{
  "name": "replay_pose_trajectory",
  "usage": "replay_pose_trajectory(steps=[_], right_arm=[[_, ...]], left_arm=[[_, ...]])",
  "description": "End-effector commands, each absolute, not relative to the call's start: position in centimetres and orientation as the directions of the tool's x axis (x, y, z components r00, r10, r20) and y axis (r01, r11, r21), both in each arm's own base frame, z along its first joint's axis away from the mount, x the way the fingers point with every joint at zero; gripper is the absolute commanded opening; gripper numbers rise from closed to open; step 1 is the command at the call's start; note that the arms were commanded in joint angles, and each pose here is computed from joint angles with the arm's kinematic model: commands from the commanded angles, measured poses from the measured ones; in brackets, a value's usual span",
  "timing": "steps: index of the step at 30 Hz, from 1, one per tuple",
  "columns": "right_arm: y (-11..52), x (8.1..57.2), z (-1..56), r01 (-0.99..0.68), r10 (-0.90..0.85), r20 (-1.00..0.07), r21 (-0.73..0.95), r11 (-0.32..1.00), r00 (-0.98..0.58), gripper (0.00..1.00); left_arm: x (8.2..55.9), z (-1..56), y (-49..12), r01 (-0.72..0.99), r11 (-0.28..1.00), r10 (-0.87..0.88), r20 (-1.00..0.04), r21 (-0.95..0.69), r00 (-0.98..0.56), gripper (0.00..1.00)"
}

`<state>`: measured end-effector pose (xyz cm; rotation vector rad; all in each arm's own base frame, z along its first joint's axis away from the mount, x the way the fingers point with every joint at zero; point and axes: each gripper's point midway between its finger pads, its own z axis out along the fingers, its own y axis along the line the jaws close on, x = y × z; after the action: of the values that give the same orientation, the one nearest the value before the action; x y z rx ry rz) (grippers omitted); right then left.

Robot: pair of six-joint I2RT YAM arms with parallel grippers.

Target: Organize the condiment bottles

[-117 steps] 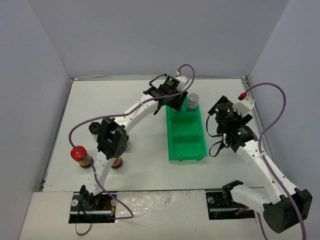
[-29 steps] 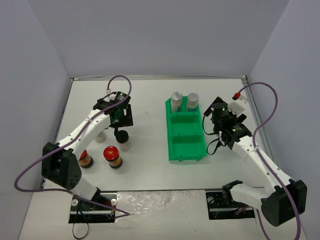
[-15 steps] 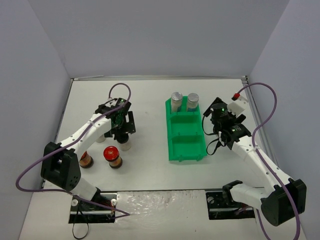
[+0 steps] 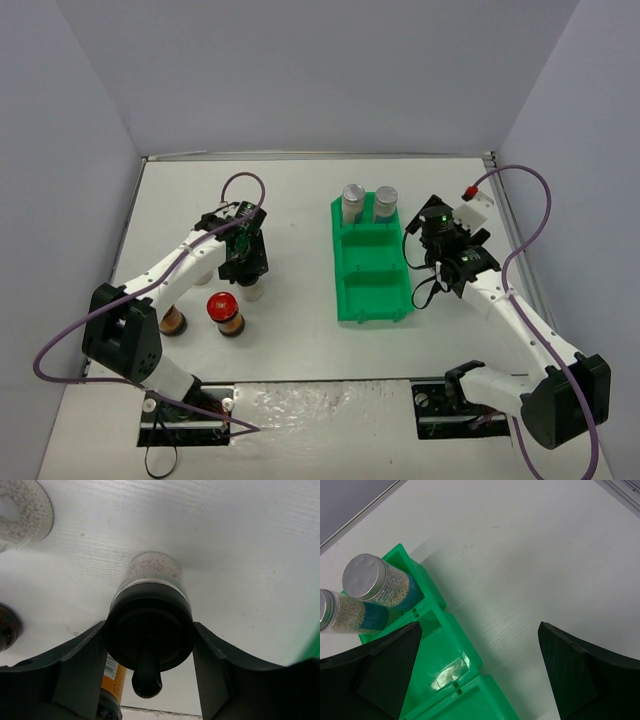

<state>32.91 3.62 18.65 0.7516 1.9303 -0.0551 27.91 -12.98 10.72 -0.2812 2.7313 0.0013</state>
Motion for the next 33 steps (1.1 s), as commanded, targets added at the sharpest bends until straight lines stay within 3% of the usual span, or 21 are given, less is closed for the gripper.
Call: replay_pose_trajectory(steps=[1, 3, 5, 10, 19, 33], right_arm=[[3.7, 33.8, 19.6, 0.527, 0.493, -0.838, 0.318, 0.789, -0.233, 1.00], [3.7, 33.8, 19.6, 0.526, 0.492, -0.839, 0.317, 0.789, -0.233, 1.00], [3.7, 33.8, 19.6, 0.527, 0.492, -0.839, 0.317, 0.788, -0.231, 1.00], [3.7, 33.7, 19.6, 0.527, 0.491, -0.839, 0.316, 0.789, -0.232, 1.00], [3.4, 33.6, 20.1, 0.529, 0.492, -0.844, 0.322, 0.785, -0.215, 1.00], [1.8, 32.6, 22.0, 0.562, 0.481, -0.865, 0.329, 0.759, -0.142, 1.00]], left_arm=[[28.5, 12.4, -13.6, -0.199, 0.977, -0.214, -0.421, -0.079, -0.881, 0.39], [28.4, 12.1, -13.7, -0.198, 0.977, -0.213, -0.414, -0.080, -0.885, 0.12], [28.4, 11.9, -13.9, -0.193, 0.978, -0.209, -0.408, -0.082, -0.889, 0.01], [29.2, 13.4, -14.8, -0.141, 0.986, -0.166, -0.456, -0.089, -0.875, 0.00], [33.7, 23.8, -19.5, 0.092, 0.994, 0.018, -0.710, -0.066, -0.704, 0.00], [38.2, 30.4, -30.2, 0.402, 0.914, 0.191, -0.824, -0.048, -0.533, 0.00]])
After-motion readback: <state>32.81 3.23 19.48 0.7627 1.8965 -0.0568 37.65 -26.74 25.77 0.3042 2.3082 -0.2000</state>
